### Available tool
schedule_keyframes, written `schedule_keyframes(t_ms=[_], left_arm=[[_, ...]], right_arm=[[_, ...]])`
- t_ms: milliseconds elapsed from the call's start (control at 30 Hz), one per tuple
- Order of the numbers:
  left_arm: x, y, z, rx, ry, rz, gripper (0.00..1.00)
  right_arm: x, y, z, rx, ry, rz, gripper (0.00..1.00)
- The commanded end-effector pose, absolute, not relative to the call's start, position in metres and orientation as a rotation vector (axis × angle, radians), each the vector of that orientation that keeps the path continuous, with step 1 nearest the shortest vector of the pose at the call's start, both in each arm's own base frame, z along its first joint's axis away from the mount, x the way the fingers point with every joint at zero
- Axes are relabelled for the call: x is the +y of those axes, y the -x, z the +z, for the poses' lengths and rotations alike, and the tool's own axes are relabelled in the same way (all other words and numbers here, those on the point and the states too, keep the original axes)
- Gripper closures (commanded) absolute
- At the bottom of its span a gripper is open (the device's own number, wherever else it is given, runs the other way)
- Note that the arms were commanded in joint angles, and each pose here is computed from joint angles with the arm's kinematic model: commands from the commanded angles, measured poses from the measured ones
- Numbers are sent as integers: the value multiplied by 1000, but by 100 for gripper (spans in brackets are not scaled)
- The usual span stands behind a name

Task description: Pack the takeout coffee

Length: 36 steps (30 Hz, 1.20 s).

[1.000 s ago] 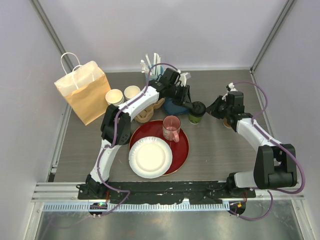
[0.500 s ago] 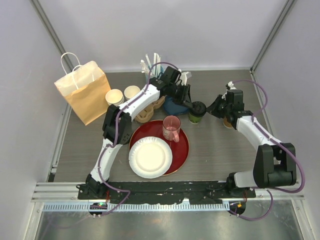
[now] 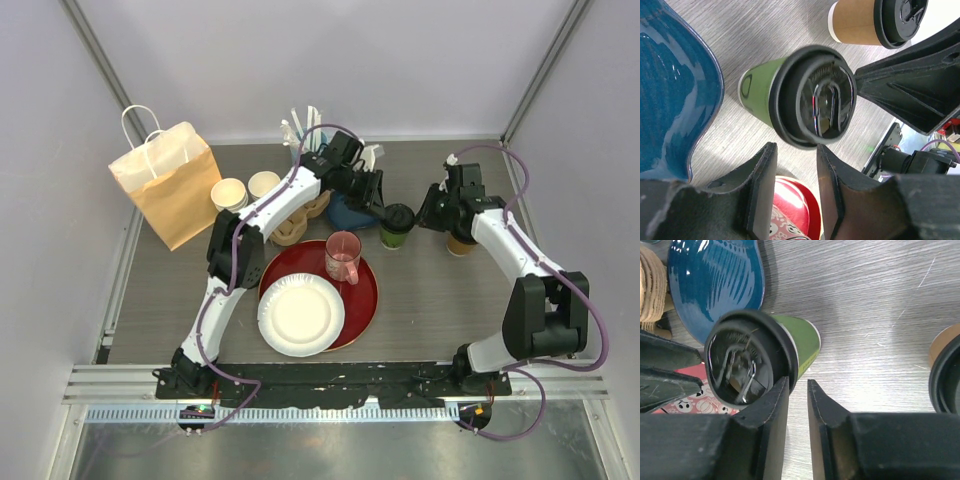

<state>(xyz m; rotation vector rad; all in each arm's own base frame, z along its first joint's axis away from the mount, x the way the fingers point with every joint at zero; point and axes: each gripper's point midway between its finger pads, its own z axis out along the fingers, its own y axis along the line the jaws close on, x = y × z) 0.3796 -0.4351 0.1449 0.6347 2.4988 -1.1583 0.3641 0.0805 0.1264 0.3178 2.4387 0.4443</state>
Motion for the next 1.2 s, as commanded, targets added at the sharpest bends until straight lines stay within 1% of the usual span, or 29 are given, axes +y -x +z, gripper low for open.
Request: schedule_keyframes(t_ms=[0,67,167,300,333,367,433,467,500,533,567,600,633,767,867,967,1000,1033,1067,1100,1167], left_arm=[[-432,-387,165,2451,-652,-1160,58],[-430,-390,166,2445,-645,-1147,57],[-429,-393,168,2439,-644,-1142,55],[-428,-397,181,2401,-668,-1118,56],[-427,-398,185,2392,-673,-1107,57],[-428,-401,198,2353,-689,-1096,59],[-426,-401,213,2324,-701,-1089,69],[-425,-403,224,2291,-710,-1085,72],[-424,-401,238,2260,-717,-1087,80],[-424,-401,245,2241,-719,-1091,84],[-424,-400,252,2227,-715,-1100,88],[-426,-396,258,2214,-724,-1118,96],[-427,-396,258,2216,-722,-1123,100],[-439,-386,246,2245,-740,-1142,100],[-448,-379,238,2266,-751,-1175,100],[-455,-376,219,2301,-754,-1163,100],[-457,-375,210,2320,-751,-1156,100],[-458,-374,186,2374,-744,-1141,100],[-463,-369,173,2393,-757,-1139,100],[-463,-368,158,2426,-758,-1127,100],[-460,-360,119,2518,-763,-1096,100]], right_arm=[[73,-376,153,2413,-262,371,71],[69,-381,163,2390,-241,341,67],[68,-391,179,2370,-196,326,64],[69,-401,205,2331,-112,276,63],[74,-402,212,2316,-80,279,64],[84,-402,219,2297,-10,279,73],[101,-404,241,2240,74,301,84],[115,-402,249,2219,127,316,93],[119,-404,260,2187,158,314,96],[121,-404,266,2174,162,314,99],[124,-405,268,2169,167,324,99],[125,-407,274,2156,155,334,99],[126,-408,276,2154,150,337,99],[127,-409,277,2148,125,350,99],[129,-407,266,2167,127,367,99],[137,-402,239,2201,105,439,99],[138,-399,209,2232,91,455,99],[137,-396,188,2262,79,463,99],[137,-391,167,2300,54,476,99],[134,-379,131,2361,37,470,99],[124,-363,84,2439,-19,451,99]])
